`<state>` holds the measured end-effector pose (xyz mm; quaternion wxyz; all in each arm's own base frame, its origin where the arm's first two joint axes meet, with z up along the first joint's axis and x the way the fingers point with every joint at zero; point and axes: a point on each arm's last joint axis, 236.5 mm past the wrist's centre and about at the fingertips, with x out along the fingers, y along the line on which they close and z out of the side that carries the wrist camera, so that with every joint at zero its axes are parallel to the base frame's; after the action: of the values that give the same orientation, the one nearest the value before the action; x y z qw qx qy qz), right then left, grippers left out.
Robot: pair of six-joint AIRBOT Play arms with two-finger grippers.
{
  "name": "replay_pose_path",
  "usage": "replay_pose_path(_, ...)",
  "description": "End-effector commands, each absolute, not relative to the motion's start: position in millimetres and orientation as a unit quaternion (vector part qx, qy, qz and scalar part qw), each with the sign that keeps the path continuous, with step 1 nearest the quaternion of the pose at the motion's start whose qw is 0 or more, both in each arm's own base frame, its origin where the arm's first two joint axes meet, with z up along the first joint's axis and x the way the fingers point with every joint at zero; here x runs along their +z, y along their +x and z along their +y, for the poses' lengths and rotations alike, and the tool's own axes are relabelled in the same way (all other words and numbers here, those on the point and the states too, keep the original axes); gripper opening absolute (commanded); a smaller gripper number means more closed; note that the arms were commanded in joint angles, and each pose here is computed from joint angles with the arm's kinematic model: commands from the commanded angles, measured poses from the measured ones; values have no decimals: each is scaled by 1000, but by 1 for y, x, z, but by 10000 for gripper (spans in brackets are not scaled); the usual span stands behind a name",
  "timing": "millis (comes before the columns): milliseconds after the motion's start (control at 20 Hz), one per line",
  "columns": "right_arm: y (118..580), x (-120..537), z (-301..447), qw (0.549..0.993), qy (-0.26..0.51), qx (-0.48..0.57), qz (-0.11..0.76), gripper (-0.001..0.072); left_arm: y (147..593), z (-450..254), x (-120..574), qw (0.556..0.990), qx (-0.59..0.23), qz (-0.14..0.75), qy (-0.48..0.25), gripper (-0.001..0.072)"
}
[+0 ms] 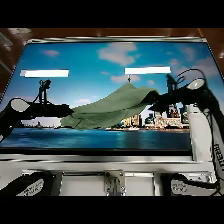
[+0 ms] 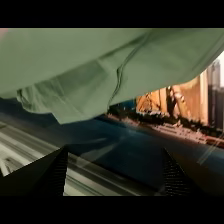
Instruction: Fold the shirts.
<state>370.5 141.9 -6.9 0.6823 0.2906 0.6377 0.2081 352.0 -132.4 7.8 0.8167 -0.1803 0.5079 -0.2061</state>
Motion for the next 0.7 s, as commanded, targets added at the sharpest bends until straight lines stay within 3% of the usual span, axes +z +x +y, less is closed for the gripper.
replay_pose_path(0, 326, -37, 197, 644, 258, 202, 692, 672, 346, -131, 7, 812, -225, 514, -159, 39)
replay_pose_path(150, 329, -59, 230, 650, 269, 172, 689, 672, 339, -134, 5, 805, -241, 521, -147, 39)
replay_pose_path(250, 328, -72, 246, 643, 281, 157, 695, 608, 339, -134, 5, 806, -243, 520, -143, 39)
replay_pose_path(650, 317, -100, 294, 625, 305, 146, 704, 602, 339, -134, 5, 808, -250, 516, -133, 39)
